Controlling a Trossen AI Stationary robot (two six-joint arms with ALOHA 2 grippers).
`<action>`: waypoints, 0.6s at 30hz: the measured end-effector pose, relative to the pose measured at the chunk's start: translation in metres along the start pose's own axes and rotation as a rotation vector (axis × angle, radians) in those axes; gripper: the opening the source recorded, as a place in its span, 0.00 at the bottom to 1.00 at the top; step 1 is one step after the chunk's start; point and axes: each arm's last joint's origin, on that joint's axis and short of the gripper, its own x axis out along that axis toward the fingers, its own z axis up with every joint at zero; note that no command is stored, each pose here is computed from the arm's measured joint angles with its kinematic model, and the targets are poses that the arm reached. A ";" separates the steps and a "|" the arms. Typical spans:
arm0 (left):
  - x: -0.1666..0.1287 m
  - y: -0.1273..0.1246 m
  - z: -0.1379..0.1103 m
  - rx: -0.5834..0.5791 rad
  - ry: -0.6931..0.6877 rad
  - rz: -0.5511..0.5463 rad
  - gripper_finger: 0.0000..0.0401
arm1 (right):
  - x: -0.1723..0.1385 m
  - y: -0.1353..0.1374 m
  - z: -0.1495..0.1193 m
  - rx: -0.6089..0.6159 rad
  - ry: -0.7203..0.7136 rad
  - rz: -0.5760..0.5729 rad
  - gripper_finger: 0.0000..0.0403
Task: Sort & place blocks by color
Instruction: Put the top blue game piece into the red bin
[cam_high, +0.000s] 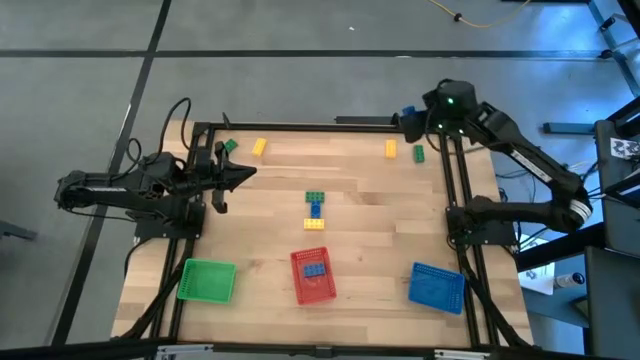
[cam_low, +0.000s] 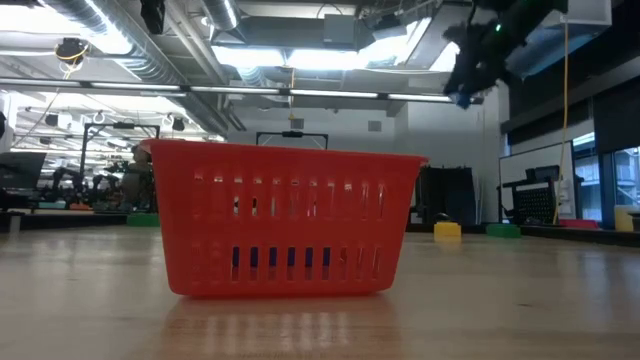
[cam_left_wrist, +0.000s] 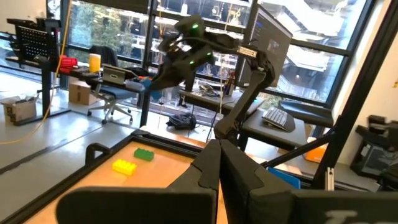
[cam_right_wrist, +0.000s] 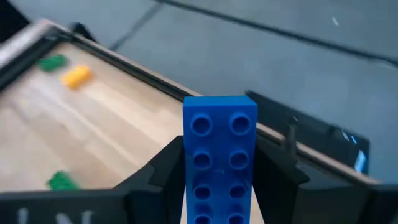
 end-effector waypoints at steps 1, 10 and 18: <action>0.000 0.000 0.000 0.000 0.000 0.000 0.00 | -0.005 0.005 0.000 -0.019 -0.021 0.037 0.36; 0.000 0.000 0.000 -0.004 -0.001 0.001 0.00 | -0.030 0.066 -0.002 -0.155 -0.145 0.439 0.36; 0.000 0.000 0.001 -0.010 -0.009 -0.001 0.00 | -0.062 0.127 -0.015 -0.231 -0.240 0.808 0.36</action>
